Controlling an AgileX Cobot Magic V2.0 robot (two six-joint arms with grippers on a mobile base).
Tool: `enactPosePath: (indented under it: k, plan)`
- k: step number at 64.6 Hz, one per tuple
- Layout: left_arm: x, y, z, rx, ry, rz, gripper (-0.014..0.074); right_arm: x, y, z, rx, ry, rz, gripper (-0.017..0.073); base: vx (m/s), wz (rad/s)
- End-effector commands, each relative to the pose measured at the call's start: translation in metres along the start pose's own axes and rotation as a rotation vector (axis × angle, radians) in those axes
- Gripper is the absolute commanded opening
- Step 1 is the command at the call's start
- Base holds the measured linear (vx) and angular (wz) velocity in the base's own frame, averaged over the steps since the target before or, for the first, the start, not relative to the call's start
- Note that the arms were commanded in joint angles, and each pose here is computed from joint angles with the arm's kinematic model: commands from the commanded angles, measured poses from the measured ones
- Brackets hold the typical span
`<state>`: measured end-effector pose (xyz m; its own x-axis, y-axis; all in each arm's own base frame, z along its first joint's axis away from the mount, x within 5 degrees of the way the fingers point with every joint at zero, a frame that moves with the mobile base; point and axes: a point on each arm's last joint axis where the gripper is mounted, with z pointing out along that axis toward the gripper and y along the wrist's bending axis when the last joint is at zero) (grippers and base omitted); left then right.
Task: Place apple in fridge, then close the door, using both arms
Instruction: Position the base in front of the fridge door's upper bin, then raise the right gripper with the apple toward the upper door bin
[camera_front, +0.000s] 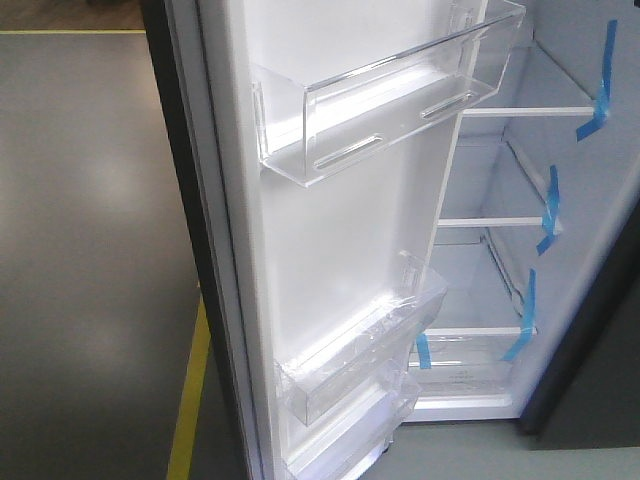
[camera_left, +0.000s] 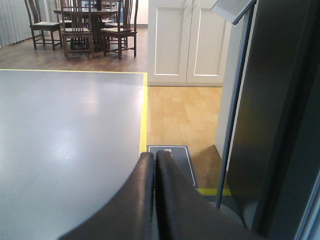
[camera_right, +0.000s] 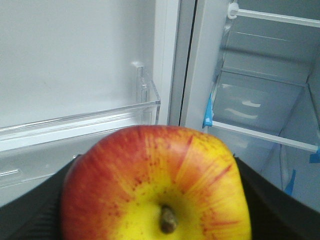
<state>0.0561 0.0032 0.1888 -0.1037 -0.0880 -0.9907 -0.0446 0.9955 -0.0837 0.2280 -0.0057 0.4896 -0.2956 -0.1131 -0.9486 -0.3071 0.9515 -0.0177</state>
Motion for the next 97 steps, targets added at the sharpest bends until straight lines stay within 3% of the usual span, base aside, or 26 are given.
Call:
enactPosePath:
  k: [1, 97]
  plan:
    - [0.0024, -0.0011, 0.0006, 0.021, -0.056, -0.008, -0.0006, -0.0162, 0.0030, -0.0134, 0.027, -0.115, -0.005, -0.0011, 0.04, -0.01]
    - [0.0024, -0.0011, 0.0006, 0.021, -0.056, -0.008, -0.0006, -0.0162, 0.0030, -0.0134, 0.027, -0.115, -0.005, -0.0011, 0.01, 0.00]
